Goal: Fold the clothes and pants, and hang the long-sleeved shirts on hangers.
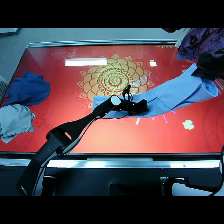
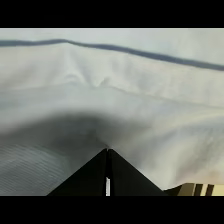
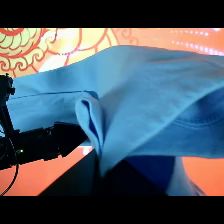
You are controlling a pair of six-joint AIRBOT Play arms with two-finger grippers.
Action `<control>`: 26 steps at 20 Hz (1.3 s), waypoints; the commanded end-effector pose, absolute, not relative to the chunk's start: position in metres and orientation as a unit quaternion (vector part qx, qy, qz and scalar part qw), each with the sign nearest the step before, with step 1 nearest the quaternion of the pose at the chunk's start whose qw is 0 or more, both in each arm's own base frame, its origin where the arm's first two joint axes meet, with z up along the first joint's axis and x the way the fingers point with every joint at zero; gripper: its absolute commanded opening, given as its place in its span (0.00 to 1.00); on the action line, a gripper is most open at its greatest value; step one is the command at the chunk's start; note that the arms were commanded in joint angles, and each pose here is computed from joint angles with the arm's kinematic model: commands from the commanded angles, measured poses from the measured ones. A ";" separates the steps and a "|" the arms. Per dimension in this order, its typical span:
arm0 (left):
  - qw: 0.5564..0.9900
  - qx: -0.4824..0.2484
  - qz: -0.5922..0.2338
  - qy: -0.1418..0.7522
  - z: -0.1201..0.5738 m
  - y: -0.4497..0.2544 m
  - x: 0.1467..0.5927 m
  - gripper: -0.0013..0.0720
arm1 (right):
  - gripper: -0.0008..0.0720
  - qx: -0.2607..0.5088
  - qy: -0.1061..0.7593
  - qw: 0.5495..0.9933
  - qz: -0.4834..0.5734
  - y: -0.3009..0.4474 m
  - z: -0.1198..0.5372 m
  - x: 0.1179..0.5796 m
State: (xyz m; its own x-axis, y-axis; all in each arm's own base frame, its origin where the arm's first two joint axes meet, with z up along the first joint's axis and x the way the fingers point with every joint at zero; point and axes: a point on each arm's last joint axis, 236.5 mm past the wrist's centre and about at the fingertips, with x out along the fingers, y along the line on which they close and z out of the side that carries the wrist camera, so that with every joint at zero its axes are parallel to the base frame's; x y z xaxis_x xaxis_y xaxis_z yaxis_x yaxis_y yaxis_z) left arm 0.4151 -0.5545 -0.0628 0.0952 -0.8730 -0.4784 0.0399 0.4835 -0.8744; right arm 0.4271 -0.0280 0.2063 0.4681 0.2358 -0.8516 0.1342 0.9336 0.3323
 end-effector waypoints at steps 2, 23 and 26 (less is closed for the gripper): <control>0.633 -0.352 -0.374 0.579 -0.045 -0.532 0.423 0.04 | 0.05 0.183 0.511 0.839 0.028 -0.028 0.209 0.427; 0.798 -0.234 -0.164 0.531 0.141 -0.096 0.506 0.04 | 0.05 0.163 0.571 0.787 0.169 0.252 0.124 0.454; 0.797 -0.240 -0.144 0.535 0.144 -0.069 0.501 0.04 | 0.05 0.170 0.580 0.777 0.176 0.281 0.104 0.454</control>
State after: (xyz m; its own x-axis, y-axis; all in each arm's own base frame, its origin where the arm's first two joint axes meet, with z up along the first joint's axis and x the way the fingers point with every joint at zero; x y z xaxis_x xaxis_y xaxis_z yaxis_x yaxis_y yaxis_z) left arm 0.5086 -0.0989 0.1388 0.3809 -0.5180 -0.7659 0.0149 0.8317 -0.5550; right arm 0.4536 0.2501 0.1203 0.2816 0.4492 -0.8479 -0.0867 0.8920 0.4437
